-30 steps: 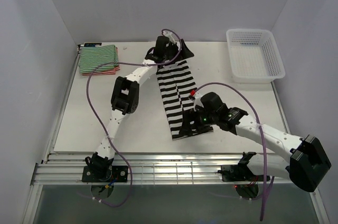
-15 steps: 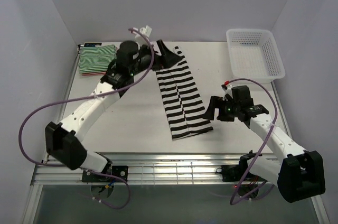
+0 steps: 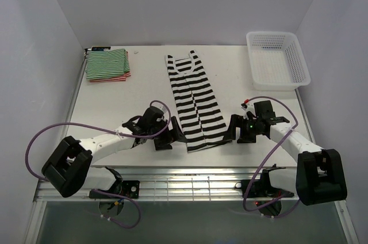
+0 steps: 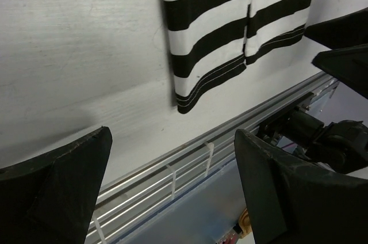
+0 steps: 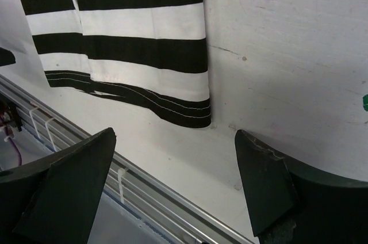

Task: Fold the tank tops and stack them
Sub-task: Fold the tank top

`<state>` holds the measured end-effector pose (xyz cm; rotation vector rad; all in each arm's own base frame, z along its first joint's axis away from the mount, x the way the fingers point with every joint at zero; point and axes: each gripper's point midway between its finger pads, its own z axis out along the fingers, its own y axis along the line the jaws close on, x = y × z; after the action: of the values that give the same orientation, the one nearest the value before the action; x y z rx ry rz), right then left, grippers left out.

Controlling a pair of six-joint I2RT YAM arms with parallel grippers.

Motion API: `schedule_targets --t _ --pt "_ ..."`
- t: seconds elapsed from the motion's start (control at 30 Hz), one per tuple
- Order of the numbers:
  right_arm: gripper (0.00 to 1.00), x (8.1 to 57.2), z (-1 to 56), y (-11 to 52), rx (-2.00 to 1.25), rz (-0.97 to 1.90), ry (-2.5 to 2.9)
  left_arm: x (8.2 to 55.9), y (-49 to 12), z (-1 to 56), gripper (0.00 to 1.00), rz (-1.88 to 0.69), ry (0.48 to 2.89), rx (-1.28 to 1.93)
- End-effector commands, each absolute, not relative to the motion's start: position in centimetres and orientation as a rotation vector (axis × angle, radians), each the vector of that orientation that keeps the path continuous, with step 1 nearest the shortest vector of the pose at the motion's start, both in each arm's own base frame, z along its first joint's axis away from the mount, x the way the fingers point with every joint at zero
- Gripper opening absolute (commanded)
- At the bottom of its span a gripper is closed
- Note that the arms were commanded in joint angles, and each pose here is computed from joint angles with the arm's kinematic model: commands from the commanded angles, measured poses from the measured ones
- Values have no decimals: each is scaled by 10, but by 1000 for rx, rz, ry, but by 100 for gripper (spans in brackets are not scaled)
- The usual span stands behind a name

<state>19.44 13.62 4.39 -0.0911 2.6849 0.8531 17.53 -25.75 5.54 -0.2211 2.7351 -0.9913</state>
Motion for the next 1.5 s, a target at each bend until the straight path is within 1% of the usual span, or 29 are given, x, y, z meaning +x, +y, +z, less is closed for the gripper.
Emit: schedule_targets --t 0.0,0.1,0.17,0.23,0.27,0.33,0.4,0.5,0.53,0.6,0.63,0.7,0.73,0.8,0.83,0.87,0.93,1.0,1.1,1.17,1.2,1.27,1.3,1.37,1.4,1.43,1.47 --pt "90 196 42 139 -136 889 2664 185 -283 76 97 -1127 2643 -206" --pt "90 196 39 140 -136 895 2669 180 -293 63 88 -1120 2697 -185" --pt "90 195 38 140 -135 897 2672 175 -298 52 77 -1098 2746 -179" --pt "91 195 38 140 -134 895 2674 171 -300 44 73 -1083 2778 -185" --pt "91 195 37 140 -133 893 2676 168 -301 37 69 -1065 2804 -194" --pt "91 194 36 139 -127 887 2677 166 -301 32 66 -1050 2822 -211" --pt "92 194 36 138 -123 884 2677 162 -302 25 54 -1035 2843 -230" --pt "94 193 33 138 -114 881 2685 161 -300 16 43 -997 2866 -261" --pt "95 191 30 137 -109 876 2695 160 -300 13 37 -987 2874 -267" --pt "98 191 28 135 -102 862 2700 160 -298 9 30 -968 2889 -285" --pt "100 192 26 134 -94 849 2705 160 -299 9 23 -968 2889 -287" --pt "90 192 26 134 -87 848 2708 160 -297 7 18 -946 2899 -300" --pt "81 192 26 134 -85 853 2710 161 -297 7 15 -939 2901 -307" --pt "74 190 23 133 -71 844 2722 159 -295 6 14 -925 2912 -307" --pt "67 189 22 132 -66 839 2728 160 -295 7 13 -925 2912 -314" --pt "65 188 20 132 -64 839 2734 159 -295 8 9 -929 2908 -315" --pt "54 184 16 132 -55 842 2748 160 -293 7 6 -915 2902 -322" --pt "54 182 12 132 -43 846 2756 161 -293 7 0 -912 2896 -321" --pt "53 181 5 131 -32 838 2769 163 -295 8 0 -917 2894 -310" --pt "46 183 3 132 -20 843 2770 164 -296 9 0 -922 2888 -299" --pt "44 183 2 132 -12 842 2772 165 -296 10 0 -924 2882 -298" --pt "44 186 0 130 4 824 2766 166 -297 12 0 -926 2875 -296" --pt "42 186 -1 129 12 809 2769 167 -296 14 0 -927 2864 -296" --pt "29 188 -1 127 13 791 2759 169 -295 15 0 -921 2852 -301" --pt "21 189 -1 127 17 790 2757 168 -295 16 0 -919 2851 -297" --pt "9 190 1 127 15 793 2747 168 -295 18 0 -922 2846 -296" --pt "8 190 3 129 10 805 2739 169 -294 20 0 -926 2841 -295"
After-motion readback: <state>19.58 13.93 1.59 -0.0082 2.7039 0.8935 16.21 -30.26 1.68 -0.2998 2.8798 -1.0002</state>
